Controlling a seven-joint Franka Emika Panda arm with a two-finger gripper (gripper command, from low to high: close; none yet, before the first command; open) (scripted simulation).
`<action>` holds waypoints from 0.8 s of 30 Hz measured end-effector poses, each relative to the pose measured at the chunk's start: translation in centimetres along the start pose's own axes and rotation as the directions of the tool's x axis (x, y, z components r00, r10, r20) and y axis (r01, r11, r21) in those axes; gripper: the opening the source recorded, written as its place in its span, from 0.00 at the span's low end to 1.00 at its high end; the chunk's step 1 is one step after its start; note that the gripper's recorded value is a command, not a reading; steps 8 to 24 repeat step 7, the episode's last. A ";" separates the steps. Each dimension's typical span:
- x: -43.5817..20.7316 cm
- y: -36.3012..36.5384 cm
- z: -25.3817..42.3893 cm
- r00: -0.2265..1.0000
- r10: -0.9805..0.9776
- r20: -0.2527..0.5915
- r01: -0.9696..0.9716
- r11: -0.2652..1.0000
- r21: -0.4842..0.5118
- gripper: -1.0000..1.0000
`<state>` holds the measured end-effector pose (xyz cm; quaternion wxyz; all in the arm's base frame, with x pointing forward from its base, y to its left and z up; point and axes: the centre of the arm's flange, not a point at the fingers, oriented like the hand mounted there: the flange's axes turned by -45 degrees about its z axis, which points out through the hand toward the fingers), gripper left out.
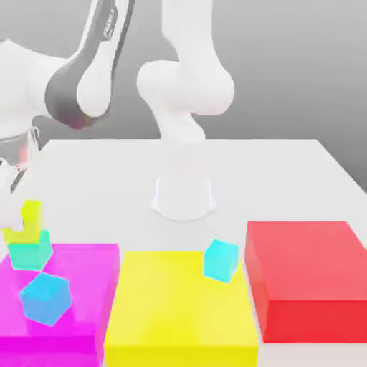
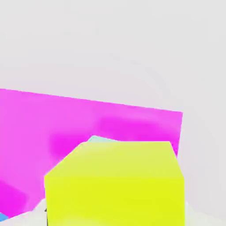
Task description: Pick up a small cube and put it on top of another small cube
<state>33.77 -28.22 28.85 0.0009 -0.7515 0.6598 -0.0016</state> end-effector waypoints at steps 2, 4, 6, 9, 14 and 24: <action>0.0 0.0 0.0 1.000 0.000 0.000 0.000 1.000 0.000 1.00; 0.0 0.1 0.3 1.000 -0.001 0.001 0.001 1.000 -0.003 1.00; 0.0 0.0 -1.8 1.000 -0.001 0.001 0.001 1.000 -0.003 1.00; 0.0 0.0 -3.2 1.000 -0.001 0.001 0.001 1.000 -0.003 1.00; 0.0 0.0 -3.2 1.000 -0.001 0.001 0.001 1.000 -0.003 1.00; 0.0 0.0 -3.2 1.000 -0.001 0.001 0.001 1.000 -0.003 1.00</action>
